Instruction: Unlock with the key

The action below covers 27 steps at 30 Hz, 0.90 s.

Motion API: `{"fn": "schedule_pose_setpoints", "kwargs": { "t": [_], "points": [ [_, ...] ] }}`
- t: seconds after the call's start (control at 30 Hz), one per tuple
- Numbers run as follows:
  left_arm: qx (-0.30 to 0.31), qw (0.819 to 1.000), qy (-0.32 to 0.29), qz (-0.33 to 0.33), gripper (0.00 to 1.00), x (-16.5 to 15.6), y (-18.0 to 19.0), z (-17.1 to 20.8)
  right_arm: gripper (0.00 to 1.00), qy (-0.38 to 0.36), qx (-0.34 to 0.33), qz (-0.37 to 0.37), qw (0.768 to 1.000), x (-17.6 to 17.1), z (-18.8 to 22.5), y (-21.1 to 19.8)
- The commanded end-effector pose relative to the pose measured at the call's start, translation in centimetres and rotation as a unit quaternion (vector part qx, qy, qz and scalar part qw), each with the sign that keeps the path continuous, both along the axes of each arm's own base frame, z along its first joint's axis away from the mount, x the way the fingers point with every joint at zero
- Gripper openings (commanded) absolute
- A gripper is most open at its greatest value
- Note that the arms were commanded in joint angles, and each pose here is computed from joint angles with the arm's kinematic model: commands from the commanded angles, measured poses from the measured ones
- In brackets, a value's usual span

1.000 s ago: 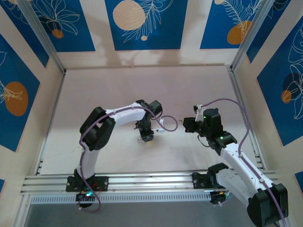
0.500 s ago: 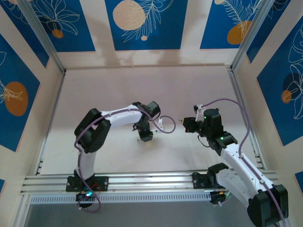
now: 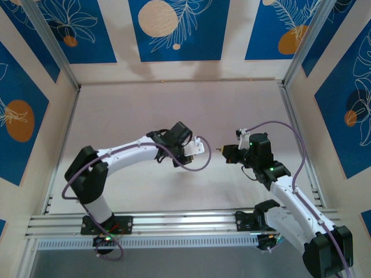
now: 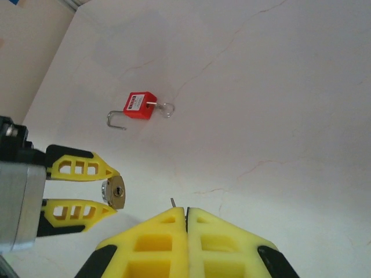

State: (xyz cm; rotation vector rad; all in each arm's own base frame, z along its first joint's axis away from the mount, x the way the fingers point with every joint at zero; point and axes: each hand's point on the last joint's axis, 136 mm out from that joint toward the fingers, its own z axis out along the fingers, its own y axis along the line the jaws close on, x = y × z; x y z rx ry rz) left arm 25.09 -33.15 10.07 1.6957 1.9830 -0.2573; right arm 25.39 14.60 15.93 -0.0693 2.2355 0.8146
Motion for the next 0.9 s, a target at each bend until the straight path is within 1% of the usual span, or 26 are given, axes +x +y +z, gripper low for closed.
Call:
{"fn": "schedule_pose_setpoints", "kwargs": {
  "t": [0.0, 0.2, 0.47, 0.6, 0.87],
  "points": [
    [-0.038, 0.994, -0.097, -0.016, 0.19, 1.2, -1.3, 2.6, 0.0, -0.01, 0.031, 0.029, 0.999, -0.1, 1.9, 1.4],
    [-0.073, 0.983, -0.168, -0.025, 0.19, 0.9, -1.8, 4.2, 0.0, -0.018, 0.058, 0.079, 0.995, -0.9, 2.9, 3.1],
    [-0.084, 0.975, -0.202, -0.048, 0.19, -0.1, -2.2, 5.4, 0.0, -0.022, 0.087, 0.138, 0.986, -2.4, 3.1, 5.0],
    [-0.086, 0.974, -0.2, -0.056, 0.19, -0.6, -2.2, 5.7, 0.0, -0.024, 0.088, 0.151, 0.984, -2.7, 2.9, 5.4],
    [-0.083, 0.975, -0.195, -0.063, 0.19, -1.1, -2.4, 5.5, 0.0, -0.03, 0.068, 0.168, 0.983, -3.1, 2.2, 6.0]
  ]
}}
